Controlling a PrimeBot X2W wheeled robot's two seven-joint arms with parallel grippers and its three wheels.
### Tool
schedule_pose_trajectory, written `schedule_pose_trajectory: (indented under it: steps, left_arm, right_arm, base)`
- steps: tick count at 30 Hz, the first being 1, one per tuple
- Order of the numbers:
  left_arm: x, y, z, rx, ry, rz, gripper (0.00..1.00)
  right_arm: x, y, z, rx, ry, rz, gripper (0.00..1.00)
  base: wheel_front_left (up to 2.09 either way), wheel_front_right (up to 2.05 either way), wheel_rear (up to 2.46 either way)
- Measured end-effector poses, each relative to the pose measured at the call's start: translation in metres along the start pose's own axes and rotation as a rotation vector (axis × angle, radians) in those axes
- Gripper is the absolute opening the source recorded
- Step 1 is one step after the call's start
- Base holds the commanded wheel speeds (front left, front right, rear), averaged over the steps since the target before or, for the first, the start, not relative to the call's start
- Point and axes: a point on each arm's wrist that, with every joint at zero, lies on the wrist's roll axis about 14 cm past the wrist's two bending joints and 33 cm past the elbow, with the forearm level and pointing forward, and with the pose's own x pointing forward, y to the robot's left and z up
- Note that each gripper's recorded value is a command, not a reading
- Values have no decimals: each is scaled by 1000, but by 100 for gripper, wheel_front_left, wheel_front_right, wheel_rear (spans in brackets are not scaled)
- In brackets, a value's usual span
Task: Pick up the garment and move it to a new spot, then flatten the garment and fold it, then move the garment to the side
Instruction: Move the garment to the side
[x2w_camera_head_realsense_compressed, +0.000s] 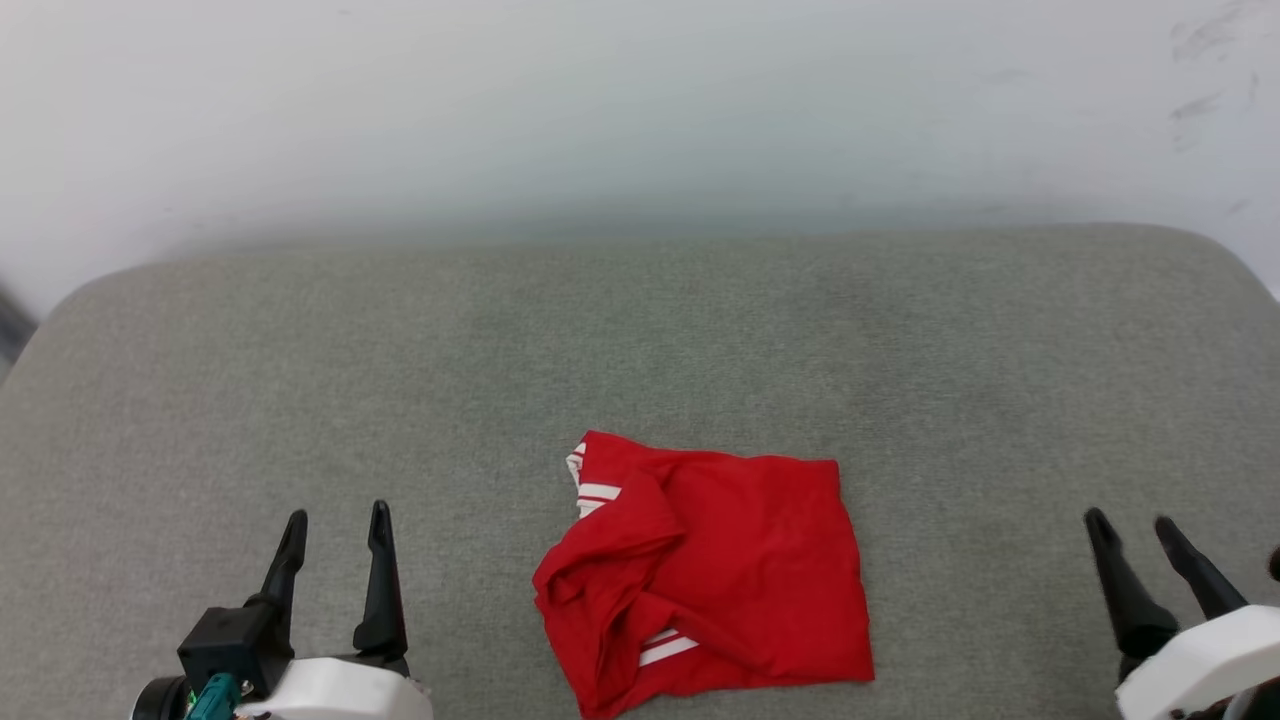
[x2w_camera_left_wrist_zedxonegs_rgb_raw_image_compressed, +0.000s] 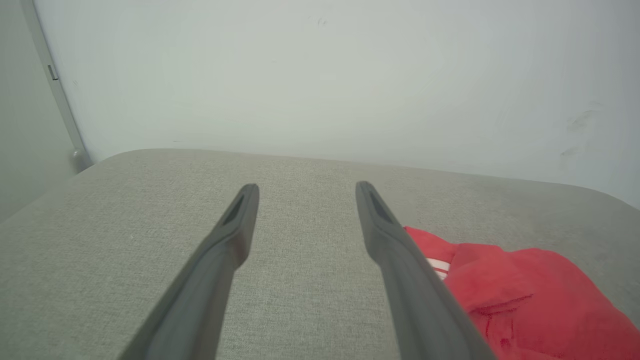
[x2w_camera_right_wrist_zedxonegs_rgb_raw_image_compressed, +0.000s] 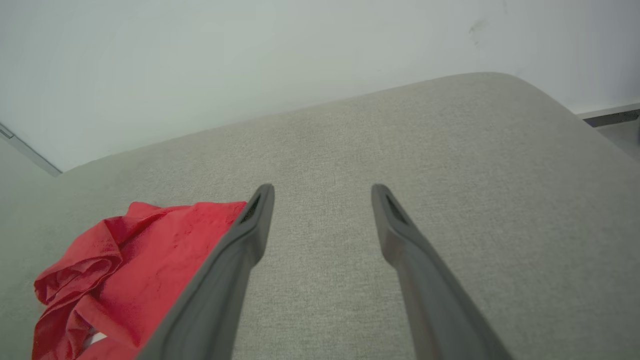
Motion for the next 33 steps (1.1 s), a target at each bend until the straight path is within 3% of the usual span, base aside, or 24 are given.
schedule_pose_trajectory:
  steps: [5,10,16,24,25,26,30,33]
  left_arm:
    - [8,0,6,-11,-29,9,100]
    - [19,2,4,-33,-35,25,100]
    - [29,9,0,-30,-32,39,100]
    - [36,25,-10,1,-10,73,100]
    - [35,26,-11,3,-6,77,100]
    - [35,27,-12,5,-2,80,100]
    - [34,29,-11,7,-7,86,100]
    - [34,28,-8,0,-17,86,100]
  right_arm:
    - [15,-32,-35,136,202,-32,100]
    - [32,-26,-79,306,419,4,100]
    - [48,39,-131,522,660,155,100]
    - [70,104,-144,691,759,320,100]
    - [71,109,-144,697,765,334,31]
    - [73,114,-143,713,766,348,0]
    - [76,126,-136,710,753,395,0]
    - [75,126,-130,639,737,415,0]
  base:
    - [0,0,0]
    - [0,0,0]
    - [0,0,0]
    - [0,0,0]
    - [0,0,0]
    - [0,0,0]
    - [0,0,0]
    - [0,0,0]
